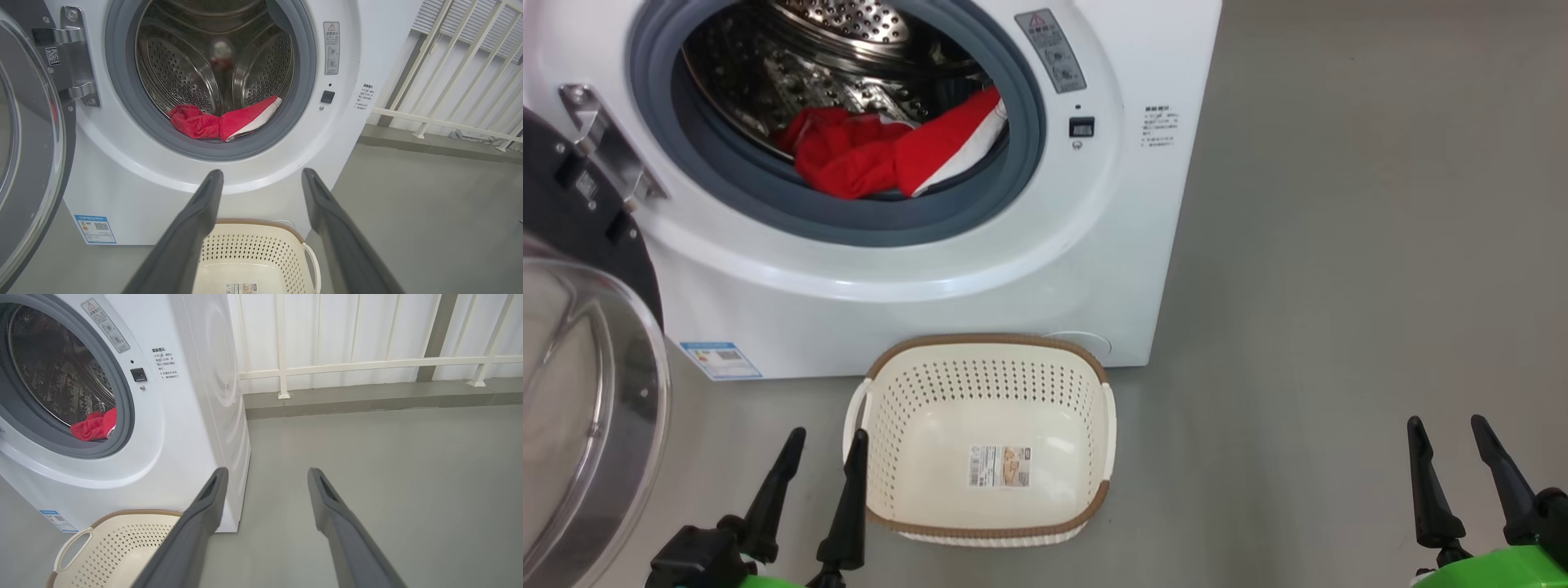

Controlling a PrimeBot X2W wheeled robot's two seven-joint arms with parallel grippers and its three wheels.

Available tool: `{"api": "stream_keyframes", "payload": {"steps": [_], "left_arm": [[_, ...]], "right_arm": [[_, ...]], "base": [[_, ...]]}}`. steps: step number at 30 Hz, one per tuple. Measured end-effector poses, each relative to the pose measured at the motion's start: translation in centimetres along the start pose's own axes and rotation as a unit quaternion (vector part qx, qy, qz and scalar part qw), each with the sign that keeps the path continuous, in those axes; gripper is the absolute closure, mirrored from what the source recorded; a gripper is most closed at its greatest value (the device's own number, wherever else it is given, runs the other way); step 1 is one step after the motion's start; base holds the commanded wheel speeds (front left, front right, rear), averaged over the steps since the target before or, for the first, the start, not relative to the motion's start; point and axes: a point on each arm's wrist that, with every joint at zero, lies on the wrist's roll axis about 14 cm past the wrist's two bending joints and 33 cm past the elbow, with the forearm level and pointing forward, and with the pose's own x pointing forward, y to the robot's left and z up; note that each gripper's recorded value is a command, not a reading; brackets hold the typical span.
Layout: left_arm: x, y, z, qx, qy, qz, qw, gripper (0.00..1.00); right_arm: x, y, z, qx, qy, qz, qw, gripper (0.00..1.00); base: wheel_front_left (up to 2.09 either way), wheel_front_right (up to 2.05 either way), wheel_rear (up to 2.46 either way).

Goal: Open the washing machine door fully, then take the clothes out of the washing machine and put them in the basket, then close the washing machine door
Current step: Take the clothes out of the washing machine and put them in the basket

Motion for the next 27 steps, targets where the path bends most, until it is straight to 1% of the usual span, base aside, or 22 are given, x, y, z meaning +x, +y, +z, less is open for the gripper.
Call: {"api": "stream_keyframes", "payload": {"steps": [7, 11, 24, 27], "left_arm": [[-0.04, 0.14, -0.08, 0.000, 0.001, 0.002, 1.000, 0.00], [-0.01, 0.26, -0.13, 0.004, 0.003, 0.003, 1.000, 0.00], [0.22, 0.44, 0.04, 0.005, 0.000, 0.006, 1.000, 0.00], [0.16, 0.94, -0.49, 0.011, 0.008, 0.015, 1.000, 0.00]], "right_arm": [[0.15, 0.34, -0.18, 0.002, 0.002, 0.004, 1.000, 0.00], [0.25, 0.42, -0.33, 0.002, 0.004, 0.005, 1.000, 0.00], [0.57, 0.89, -0.35, 0.005, 0.004, 0.010, 1.000, 0.00], [0.58, 0.94, -0.52, 0.005, 0.006, 0.010, 1.000, 0.00]], "base": [[1.18, -1.27, 0.09], [0.78, -0.78, 0.00], [0.08, -0.08, 0.00], [0.00, 0.00, 0.00]]}}
